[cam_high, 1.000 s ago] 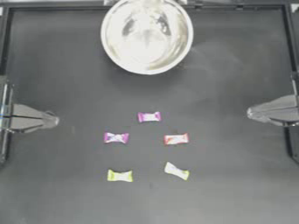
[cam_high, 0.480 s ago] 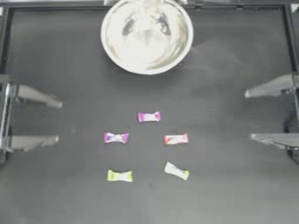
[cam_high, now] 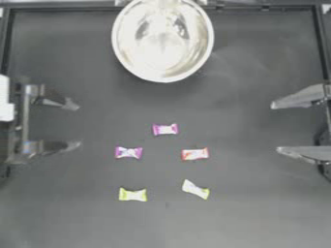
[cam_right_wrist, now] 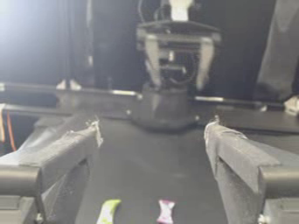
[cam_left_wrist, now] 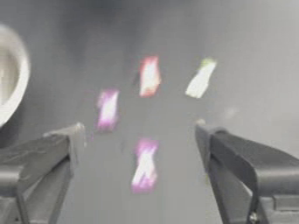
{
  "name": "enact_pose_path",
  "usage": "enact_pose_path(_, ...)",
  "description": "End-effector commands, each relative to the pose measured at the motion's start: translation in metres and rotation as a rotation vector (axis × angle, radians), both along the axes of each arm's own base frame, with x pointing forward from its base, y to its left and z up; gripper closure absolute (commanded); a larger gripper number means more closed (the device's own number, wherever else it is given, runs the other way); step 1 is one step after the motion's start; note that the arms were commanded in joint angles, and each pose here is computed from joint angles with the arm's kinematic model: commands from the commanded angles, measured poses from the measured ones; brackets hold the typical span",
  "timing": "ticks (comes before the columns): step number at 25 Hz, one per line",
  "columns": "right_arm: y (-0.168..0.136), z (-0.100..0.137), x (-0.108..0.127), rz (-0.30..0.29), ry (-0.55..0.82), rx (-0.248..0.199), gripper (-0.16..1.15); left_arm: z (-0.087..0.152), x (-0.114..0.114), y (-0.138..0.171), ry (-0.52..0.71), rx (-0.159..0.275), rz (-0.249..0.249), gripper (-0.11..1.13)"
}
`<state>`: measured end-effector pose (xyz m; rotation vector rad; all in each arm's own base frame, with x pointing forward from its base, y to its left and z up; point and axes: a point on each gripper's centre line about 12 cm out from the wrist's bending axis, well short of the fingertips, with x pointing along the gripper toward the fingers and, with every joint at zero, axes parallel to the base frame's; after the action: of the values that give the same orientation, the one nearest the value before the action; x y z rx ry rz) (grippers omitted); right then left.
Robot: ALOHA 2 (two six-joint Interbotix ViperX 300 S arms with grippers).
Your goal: Put candies in bowl
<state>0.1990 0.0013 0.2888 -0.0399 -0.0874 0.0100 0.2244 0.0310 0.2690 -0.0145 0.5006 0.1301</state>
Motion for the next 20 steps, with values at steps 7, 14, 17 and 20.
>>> enact_pose_path(7,-0.003,0.004,0.008,-0.016,0.008,0.009,-0.02,-0.024,0.045,0.011,0.264,-0.009,0.006,-0.01)
enact_pose_path(14,-0.004,0.0,0.012,-0.02,0.029,0.014,-0.02,-0.045,0.071,0.009,0.354,-0.005,-0.023,-0.01)
enact_pose_path(17,-0.005,0.0,0.012,-0.024,0.029,0.015,-0.02,-0.05,0.08,0.008,0.373,0.0,-0.035,-0.01)
enact_pose_path(20,-0.005,0.0,0.012,-0.027,0.03,0.015,-0.02,-0.059,0.09,0.007,0.4,0.007,-0.052,-0.01)
